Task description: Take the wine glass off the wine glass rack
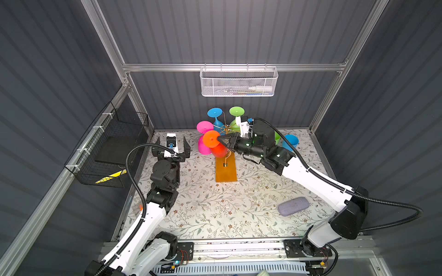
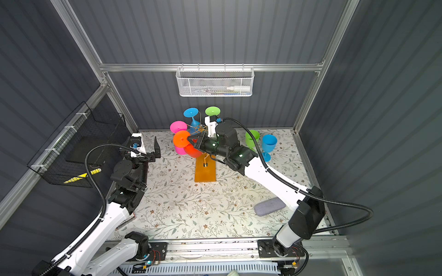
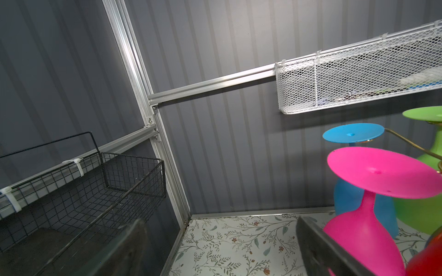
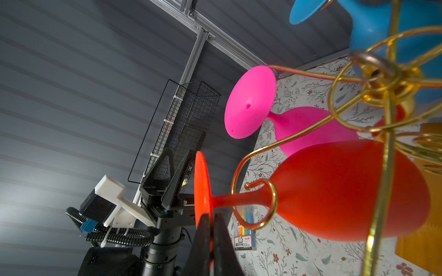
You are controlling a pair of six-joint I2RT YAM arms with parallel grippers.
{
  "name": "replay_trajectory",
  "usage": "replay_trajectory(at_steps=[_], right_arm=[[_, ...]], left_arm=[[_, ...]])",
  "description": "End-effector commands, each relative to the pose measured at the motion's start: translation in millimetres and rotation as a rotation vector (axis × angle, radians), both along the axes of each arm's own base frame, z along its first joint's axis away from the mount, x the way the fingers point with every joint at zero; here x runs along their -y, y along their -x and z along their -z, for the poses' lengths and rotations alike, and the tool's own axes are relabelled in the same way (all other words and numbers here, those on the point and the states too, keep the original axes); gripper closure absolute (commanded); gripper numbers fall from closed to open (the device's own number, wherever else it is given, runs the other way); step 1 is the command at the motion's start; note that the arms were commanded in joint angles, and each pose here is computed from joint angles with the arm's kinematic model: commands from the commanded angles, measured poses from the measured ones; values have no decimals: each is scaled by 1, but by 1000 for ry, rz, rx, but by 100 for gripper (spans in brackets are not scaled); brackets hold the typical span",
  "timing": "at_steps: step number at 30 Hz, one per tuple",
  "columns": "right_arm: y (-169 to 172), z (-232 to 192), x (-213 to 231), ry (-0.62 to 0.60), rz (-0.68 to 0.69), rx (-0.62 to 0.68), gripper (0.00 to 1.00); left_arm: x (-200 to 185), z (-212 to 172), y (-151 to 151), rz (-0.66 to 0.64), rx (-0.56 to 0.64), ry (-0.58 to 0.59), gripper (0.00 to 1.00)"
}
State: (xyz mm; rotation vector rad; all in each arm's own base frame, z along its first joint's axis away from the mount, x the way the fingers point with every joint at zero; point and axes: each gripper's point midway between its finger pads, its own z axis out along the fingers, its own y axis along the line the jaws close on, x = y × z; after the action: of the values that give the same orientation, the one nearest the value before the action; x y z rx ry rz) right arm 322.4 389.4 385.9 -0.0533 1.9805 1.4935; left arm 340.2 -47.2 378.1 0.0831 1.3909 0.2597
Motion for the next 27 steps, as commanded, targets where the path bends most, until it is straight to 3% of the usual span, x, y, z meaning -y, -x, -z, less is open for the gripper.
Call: replay_trajectory(at_steps=[1, 27], right_arm=[[7, -15, -3, -11, -26, 42, 100], [-3, -17, -16, -6, -15, 67, 100]], left_arm=[[-3, 0, 3, -4, 6, 18, 1], [-4, -1, 3, -5, 8, 20, 0]])
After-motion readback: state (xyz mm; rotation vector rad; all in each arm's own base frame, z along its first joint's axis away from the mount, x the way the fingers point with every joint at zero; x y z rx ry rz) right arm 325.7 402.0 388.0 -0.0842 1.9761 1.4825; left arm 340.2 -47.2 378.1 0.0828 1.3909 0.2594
